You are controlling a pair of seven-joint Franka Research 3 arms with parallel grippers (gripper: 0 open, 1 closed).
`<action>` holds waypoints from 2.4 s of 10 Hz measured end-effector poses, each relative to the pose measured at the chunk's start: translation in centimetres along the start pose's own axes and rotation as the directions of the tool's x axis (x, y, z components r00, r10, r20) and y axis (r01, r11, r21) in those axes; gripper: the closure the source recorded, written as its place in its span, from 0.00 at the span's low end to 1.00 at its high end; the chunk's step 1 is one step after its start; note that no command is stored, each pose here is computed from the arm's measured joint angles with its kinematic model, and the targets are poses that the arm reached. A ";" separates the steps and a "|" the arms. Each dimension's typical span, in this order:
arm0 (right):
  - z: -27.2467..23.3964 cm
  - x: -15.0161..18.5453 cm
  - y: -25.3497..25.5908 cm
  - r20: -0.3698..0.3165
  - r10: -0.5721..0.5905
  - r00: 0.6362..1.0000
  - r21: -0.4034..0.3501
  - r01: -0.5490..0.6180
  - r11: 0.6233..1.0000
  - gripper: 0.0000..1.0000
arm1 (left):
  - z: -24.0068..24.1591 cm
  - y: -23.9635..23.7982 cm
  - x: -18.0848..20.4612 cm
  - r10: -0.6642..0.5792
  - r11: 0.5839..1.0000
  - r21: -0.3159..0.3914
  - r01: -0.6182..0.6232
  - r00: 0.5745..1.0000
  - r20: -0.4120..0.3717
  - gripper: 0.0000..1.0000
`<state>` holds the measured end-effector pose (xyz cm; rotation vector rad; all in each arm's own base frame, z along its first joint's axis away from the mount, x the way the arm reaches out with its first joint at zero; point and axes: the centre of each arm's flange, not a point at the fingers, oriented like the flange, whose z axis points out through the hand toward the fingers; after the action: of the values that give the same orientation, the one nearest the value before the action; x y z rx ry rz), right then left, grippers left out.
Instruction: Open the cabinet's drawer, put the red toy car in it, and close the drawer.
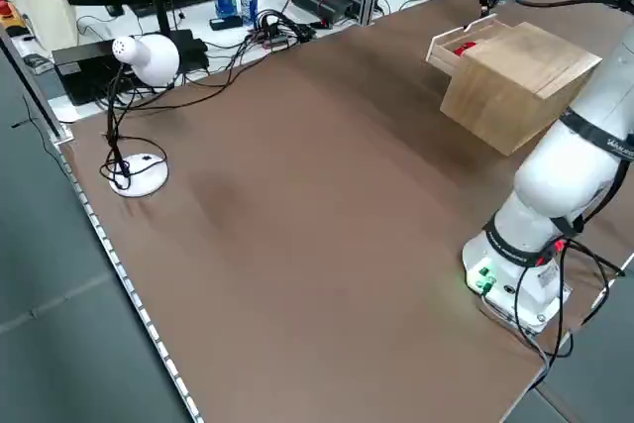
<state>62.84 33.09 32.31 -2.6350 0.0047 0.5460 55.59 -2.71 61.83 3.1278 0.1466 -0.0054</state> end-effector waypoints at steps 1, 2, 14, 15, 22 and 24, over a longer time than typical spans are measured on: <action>0.1 -0.1 -0.1 0.014 -0.001 1.000 -0.003 0.001 1.000 0.98 | -0.1 0.0 0.0 0.002 1.000 0.003 -0.002 1.000 -0.003 0.00; 0.5 -0.5 -0.2 0.040 -0.002 0.999 -0.010 0.002 1.000 0.98 | -0.2 0.0 0.0 0.018 1.000 0.006 -0.018 1.000 -0.004 0.00; 5.3 -4.5 -1.4 0.290 0.008 0.957 -0.096 0.021 0.995 0.97 | 0.4 0.0 0.2 0.125 0.992 0.008 -0.125 0.992 0.010 0.03; 5.2 -4.4 -1.4 0.288 0.007 0.957 -0.098 0.022 0.995 0.90 | 0.4 0.1 0.2 0.126 0.992 0.008 -0.126 0.992 0.010 0.03; -8.1 -0.1 3.5 -0.005 0.044 0.999 -0.108 -0.044 0.993 0.00 | 0.2 0.7 0.3 0.137 0.991 0.007 -0.137 0.991 -0.004 0.03; -12.6 1.3 8.6 -0.085 0.113 0.990 -0.124 -0.123 0.985 0.00 | 0.1 0.7 0.3 0.137 0.991 0.007 -0.137 0.991 -0.007 0.03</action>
<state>67.98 20.08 38.50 -2.7941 0.1564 0.4973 55.98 -3.36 61.72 3.1375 -0.0686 0.0066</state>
